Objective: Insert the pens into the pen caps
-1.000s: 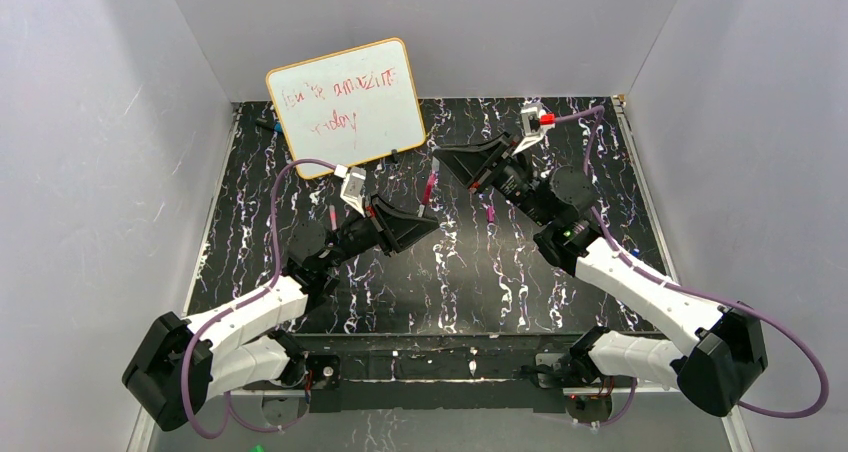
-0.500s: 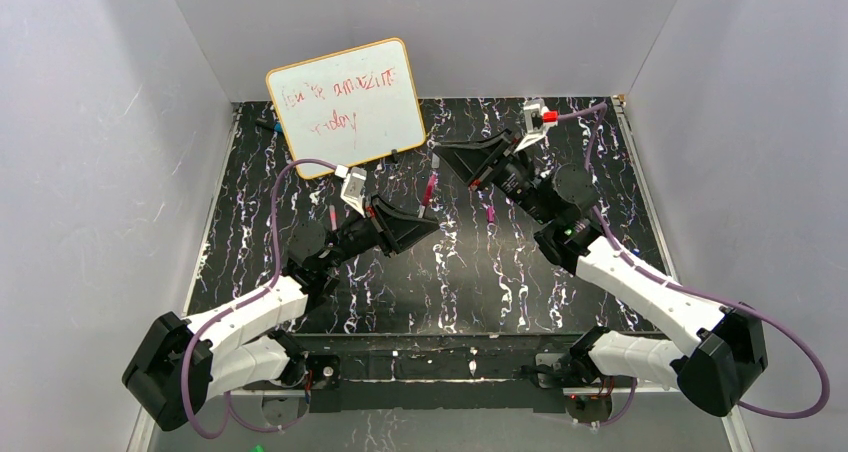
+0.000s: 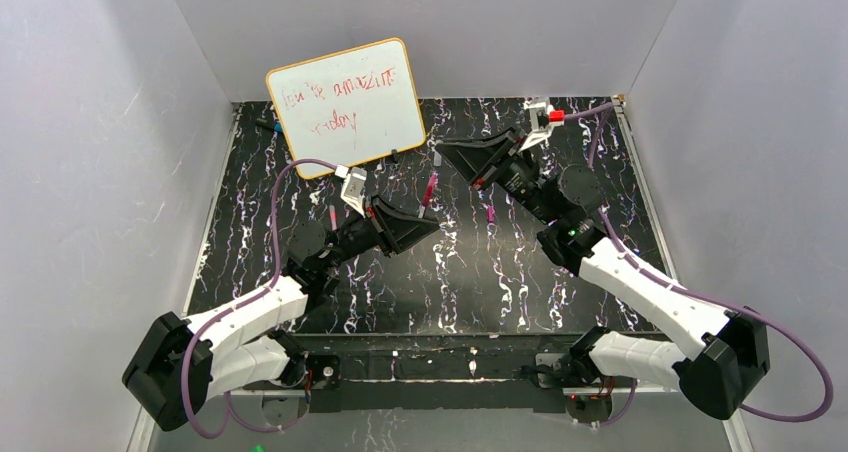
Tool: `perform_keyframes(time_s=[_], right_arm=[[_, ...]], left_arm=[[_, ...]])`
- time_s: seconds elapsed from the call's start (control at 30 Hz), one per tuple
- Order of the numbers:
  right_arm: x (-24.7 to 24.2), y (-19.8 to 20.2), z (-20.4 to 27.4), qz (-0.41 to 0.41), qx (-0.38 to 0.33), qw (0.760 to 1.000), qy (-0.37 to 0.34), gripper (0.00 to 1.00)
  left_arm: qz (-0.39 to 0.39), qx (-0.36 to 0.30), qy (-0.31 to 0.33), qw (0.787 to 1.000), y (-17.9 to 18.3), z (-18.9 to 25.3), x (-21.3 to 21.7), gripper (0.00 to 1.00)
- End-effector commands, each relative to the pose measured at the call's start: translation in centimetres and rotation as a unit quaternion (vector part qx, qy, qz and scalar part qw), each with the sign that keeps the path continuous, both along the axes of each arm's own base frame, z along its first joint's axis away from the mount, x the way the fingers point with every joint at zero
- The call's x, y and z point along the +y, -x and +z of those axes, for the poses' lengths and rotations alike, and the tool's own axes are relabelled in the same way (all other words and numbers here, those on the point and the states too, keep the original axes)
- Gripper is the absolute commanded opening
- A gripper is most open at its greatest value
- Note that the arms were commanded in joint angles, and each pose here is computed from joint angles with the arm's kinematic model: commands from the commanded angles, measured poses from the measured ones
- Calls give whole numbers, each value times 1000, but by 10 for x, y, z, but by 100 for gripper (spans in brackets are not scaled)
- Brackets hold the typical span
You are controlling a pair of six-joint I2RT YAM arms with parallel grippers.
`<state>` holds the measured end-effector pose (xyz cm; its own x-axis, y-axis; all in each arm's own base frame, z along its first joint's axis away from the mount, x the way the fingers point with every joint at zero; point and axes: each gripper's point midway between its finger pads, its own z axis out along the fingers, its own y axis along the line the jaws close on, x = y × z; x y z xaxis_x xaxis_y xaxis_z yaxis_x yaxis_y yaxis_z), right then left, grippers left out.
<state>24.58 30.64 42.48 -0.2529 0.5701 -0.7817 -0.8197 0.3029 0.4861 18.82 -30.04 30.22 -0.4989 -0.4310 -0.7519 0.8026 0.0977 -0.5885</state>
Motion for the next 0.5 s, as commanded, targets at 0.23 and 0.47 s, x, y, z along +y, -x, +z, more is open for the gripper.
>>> perform_keyframes(time_s=[0.23, 0.47], right_arm=[[-12, 16, 18, 2, -21, 999, -26, 25], [-8, 13, 10, 5, -14, 1000, -23, 25]], left_arm=[[-2, -38, 14, 999, 8, 13, 4, 0], [-18, -59, 18, 998, 14, 20, 2, 0]])
